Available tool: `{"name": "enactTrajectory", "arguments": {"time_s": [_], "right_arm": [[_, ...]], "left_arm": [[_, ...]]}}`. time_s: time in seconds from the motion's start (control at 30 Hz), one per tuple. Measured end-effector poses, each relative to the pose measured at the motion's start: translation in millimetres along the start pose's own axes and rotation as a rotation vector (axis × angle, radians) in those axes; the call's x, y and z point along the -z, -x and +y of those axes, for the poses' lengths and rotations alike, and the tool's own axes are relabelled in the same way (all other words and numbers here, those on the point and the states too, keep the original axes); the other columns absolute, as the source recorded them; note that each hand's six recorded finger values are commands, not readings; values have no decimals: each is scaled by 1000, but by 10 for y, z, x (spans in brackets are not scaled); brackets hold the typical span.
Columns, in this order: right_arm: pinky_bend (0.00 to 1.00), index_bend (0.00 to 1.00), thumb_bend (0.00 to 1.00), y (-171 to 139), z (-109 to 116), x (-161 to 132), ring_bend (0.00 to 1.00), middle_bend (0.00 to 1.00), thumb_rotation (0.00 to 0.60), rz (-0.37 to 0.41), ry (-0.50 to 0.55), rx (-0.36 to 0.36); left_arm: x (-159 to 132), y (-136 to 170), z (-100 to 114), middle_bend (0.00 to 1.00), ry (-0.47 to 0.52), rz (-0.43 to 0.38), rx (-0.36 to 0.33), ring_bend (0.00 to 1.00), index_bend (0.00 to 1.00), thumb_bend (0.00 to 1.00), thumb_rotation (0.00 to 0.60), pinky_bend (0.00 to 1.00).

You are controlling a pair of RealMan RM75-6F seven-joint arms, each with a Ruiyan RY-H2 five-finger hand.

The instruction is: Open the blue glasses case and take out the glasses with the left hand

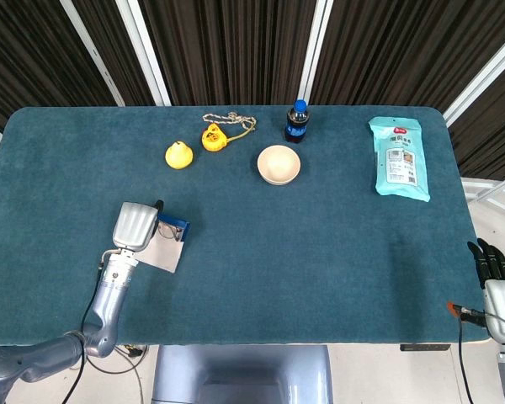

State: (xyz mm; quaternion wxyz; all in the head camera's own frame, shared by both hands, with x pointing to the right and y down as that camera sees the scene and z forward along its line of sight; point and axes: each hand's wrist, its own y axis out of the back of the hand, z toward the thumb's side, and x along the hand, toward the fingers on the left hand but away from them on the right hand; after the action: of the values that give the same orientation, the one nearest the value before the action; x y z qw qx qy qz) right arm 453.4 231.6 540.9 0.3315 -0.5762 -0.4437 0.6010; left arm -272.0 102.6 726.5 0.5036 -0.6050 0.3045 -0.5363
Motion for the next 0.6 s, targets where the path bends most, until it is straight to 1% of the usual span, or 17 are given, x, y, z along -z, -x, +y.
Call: {"name": "enactTrajectory", "arguments": {"time_s": [0.2,0.4,0.53,0.6], "right_arm": [[210,0,160,1,0,-1,0,0,600,0,1,0],[210,0,160,0,1,0,0,0,600,0,1,1],[210,0,160,1,-2,-1,0,0,600,0,0,0],[210,0,160,0,-1,0,0,0,600,-1,0,0]], "left_arm": [[-2,-9,18,1000,9,-1,-24,932,572,423,600,1000],[-1,-5,-8,1000,28,12,-9,932,572,424,600,1000],[0,-4,-31,1000,21,11,3,932,570,424,600,1000],[5,-10,-42,1000,23,16,12,931,548,417,600,1000]]}}
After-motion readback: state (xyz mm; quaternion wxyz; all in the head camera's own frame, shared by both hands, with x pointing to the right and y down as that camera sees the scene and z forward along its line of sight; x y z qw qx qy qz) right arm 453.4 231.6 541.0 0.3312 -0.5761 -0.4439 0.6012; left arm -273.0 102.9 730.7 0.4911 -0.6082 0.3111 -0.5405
